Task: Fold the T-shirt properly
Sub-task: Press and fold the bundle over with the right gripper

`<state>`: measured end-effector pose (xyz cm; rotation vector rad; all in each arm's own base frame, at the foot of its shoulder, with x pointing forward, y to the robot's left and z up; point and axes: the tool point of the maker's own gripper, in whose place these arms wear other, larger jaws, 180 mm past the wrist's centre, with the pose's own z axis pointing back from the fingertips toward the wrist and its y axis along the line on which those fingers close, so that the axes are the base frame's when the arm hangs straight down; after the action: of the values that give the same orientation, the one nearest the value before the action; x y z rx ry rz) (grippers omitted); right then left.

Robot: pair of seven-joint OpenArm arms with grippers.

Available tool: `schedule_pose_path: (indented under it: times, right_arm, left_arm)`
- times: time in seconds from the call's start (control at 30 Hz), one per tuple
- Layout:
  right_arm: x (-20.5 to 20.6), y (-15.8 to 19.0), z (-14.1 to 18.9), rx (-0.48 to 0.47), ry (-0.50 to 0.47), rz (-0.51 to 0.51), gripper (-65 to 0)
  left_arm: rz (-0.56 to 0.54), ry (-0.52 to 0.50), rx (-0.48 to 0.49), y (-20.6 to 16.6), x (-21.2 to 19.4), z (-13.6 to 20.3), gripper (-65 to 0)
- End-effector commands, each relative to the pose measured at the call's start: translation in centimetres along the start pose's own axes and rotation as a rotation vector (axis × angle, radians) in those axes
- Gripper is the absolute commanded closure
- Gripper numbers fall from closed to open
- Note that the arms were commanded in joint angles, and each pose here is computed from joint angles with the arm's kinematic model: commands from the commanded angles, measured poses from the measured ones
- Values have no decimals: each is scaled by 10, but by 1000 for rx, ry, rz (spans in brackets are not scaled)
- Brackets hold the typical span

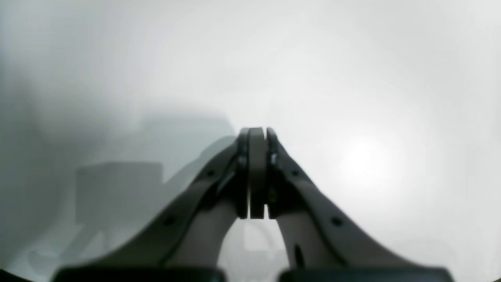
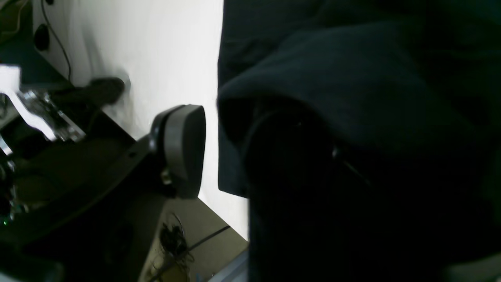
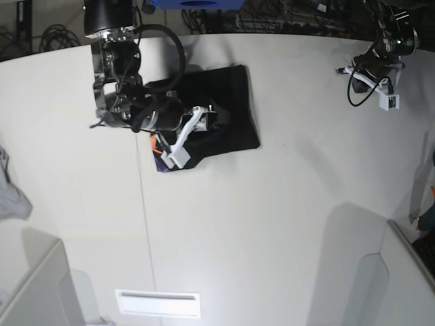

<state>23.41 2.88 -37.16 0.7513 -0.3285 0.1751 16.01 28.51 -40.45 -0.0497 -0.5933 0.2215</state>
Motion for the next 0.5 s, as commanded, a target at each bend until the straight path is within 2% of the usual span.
schedule_pose_path:
  times: [0.0, 0.13, 0.23, 0.33, 0.47]
  right_arm:
    - [14, 17, 1, 42, -33, 42, -321]
    - [8, 38, -9, 75, 13, 114, -284]
    - [3, 53, -15, 99, 46, 164, -285]
    - [-1, 65, -17, 98, 85, 165, -285]
    - [-9, 97, -10, 128, 138, 245, -285]
  left_arm:
    - [-12, -37, 8, 5, 12, 5, 0]
    - [0, -53, 31, 14, 16, 9, 0]
    - [9, -60, 47, 20, 18, 11, 0]
    - [15, -67, 61, 26, 19, 14, 0]
    - [17, -73, 66, 28, 22, 14, 0]
